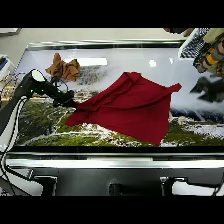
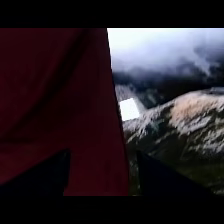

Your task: Fold the clothes and pants, and hang the long-sleeved shirts on hangers.

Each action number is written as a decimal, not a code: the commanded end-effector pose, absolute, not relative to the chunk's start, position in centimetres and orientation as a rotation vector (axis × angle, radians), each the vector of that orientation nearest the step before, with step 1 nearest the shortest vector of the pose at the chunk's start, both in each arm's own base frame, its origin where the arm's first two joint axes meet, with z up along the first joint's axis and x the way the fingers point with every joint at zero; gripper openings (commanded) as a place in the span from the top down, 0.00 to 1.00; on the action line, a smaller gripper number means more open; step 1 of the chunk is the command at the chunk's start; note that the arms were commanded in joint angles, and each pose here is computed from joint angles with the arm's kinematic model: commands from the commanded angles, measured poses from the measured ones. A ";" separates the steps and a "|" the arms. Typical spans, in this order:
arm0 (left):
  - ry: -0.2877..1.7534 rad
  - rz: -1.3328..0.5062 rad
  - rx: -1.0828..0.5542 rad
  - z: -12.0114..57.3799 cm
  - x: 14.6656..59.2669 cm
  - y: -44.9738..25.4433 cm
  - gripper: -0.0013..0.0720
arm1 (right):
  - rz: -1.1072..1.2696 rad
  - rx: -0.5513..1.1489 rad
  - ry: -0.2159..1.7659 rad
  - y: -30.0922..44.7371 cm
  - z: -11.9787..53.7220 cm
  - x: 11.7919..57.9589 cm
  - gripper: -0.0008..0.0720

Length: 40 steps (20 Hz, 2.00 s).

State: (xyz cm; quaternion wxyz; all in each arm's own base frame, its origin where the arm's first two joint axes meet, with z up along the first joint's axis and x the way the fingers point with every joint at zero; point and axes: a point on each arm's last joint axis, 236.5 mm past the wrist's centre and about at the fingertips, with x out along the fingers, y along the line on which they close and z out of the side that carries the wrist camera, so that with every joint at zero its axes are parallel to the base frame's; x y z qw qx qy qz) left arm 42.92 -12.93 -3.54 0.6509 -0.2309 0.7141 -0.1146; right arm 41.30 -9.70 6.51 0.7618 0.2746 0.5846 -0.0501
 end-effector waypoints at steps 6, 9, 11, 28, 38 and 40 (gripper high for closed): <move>1.622 -0.275 -0.510 -3.6 42.8 -13.0 0.96 | -0.029 0.792 1.519 1.8 -7.6 25.8 0.33; 1.620 -0.275 -0.510 -3.6 42.9 -13.0 0.96 | -0.033 0.808 1.565 3.0 -9.7 22.7 0.33; 1.618 -0.274 -0.510 -3.6 42.9 -12.9 0.96 | -0.012 0.838 1.562 3.8 -10.2 22.2 0.33; 1.121 -0.288 -0.466 16.7 42.5 -7.8 0.96 | 0.361 0.661 0.706 5.8 21.8 33.5 0.96; 0.220 -0.055 -0.503 43.9 24.5 -2.1 0.96 | 0.083 0.261 0.000 3.5 49.5 19.4 0.96; 0.138 -0.007 -0.500 45.5 23.5 -0.9 0.96 | 0.073 0.278 -0.016 3.1 49.9 19.7 0.96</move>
